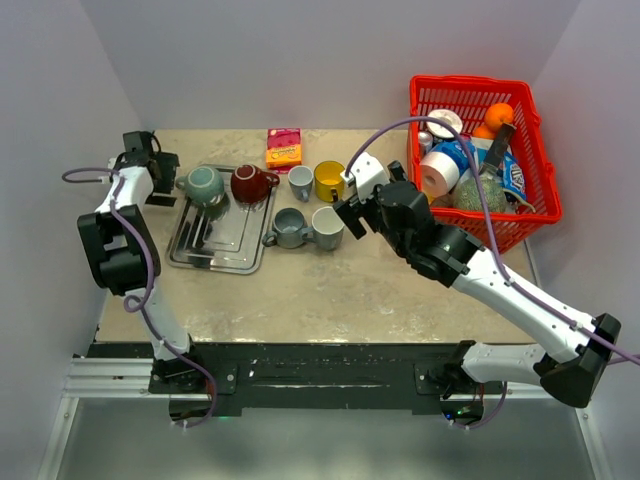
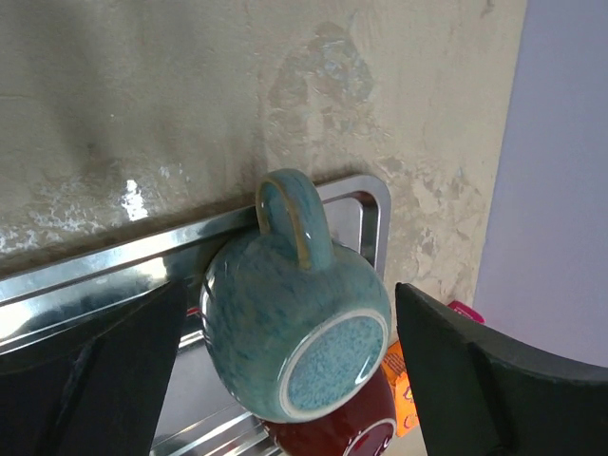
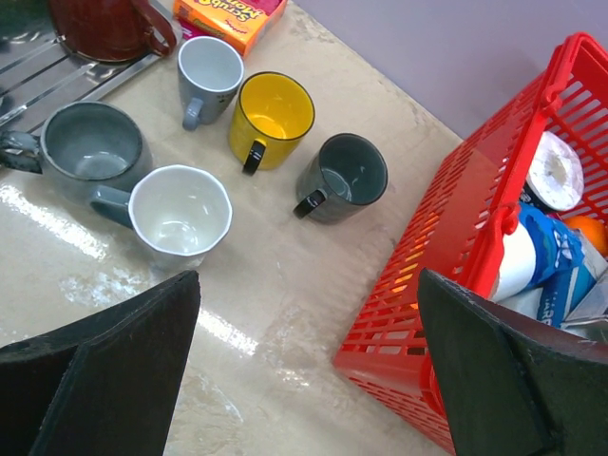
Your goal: Turn the mug right side up
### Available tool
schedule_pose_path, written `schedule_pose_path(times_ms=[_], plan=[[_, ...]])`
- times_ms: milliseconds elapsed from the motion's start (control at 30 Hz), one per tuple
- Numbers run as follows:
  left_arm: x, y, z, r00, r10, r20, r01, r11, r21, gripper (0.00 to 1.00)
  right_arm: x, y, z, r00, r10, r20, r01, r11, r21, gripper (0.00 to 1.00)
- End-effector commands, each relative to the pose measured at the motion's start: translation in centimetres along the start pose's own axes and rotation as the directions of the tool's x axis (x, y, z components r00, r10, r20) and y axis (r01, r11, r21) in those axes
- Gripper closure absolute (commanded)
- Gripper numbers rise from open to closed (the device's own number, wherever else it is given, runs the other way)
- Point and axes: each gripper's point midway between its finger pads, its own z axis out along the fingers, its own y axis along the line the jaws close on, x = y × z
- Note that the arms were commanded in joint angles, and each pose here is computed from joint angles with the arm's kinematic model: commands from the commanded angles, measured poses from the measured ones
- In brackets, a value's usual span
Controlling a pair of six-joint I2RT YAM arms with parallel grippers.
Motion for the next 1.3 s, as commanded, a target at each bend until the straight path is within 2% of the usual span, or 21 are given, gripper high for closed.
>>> schedule_pose_path(times_ms=[0, 333, 400, 433, 533, 667, 900, 1100, 1133, 1167, 1267], plan=[[-0.1, -1.2, 1.0, 0.993, -0.117, -0.006, 0.117, 0.993, -0.013, 0.09, -1.2, -2.1, -1.2, 0.999, 0.011, 0.044, -0.015, 0.997, 0.079, 0.01], [1.2, 0.0, 3.3, 0.989, -0.137, -0.054, 0.134, 0.989, -0.062, 0.22, -1.3, -2.7, -1.5, 0.999, -0.004, 0.038, 0.001, 0.995, 0.104, 0.01], [1.4, 0.0, 3.5, 0.988, -0.139, -0.060, 0.135, 0.989, -0.064, 0.27, -1.2, -2.8, -1.6, 0.999, -0.007, 0.034, 0.004, 0.994, 0.106, 0.01], [1.4, -0.1, 3.7, 0.989, -0.138, -0.061, 0.135, 0.989, -0.056, 0.37, -1.1, -2.8, -1.6, 0.999, -0.009, 0.032, 0.005, 0.995, 0.104, 0.01], [1.5, -0.4, 4.0, 0.990, -0.126, -0.068, 0.123, 0.991, -0.047, 0.50, -0.9, -2.8, -1.6, 1.000, -0.011, 0.025, 0.008, 0.994, 0.105, 0.01], [1.4, -0.7, 3.9, 0.991, -0.114, -0.069, 0.112, 0.993, -0.042, 0.54, -0.7, -2.8, -1.7, 1.000, -0.010, 0.020, 0.007, 0.994, 0.107, 0.01], [2.1, -0.4, 4.7, 0.990, -0.103, -0.097, 0.098, 0.994, -0.055, 0.51, -0.6, -3.0, -2.1, 1.000, 0.000, 0.021, -0.002, 0.994, 0.109, 0.01], [1.8, -1.3, 5.2, 0.993, -0.065, -0.094, 0.064, 0.998, -0.010, 0.80, -0.5, -3.2, -2.7, 1.000, 0.018, 0.020, -0.020, 0.994, 0.108, 0.01], [1.8, -1.3, 5.3, 0.994, -0.059, -0.095, 0.058, 0.998, -0.009, 0.92, -0.5, -3.3, -2.8, 0.999, 0.024, 0.024, -0.026, 0.994, 0.108, 0.01], [1.7, -1.4, 5.2, 0.995, -0.046, -0.093, 0.046, 0.999, -0.004, 0.99, -0.6, -3.3, -2.9, 0.999, 0.029, 0.029, -0.032, 0.994, 0.106, 0.01], [1.5, -1.7, 4.8, 0.996, -0.025, -0.090, 0.026, 1.000, 0.012, 1.00, -0.7, -3.2, -3.1, 0.999, 0.039, 0.033, -0.042, 0.994, 0.097, 0.01]])
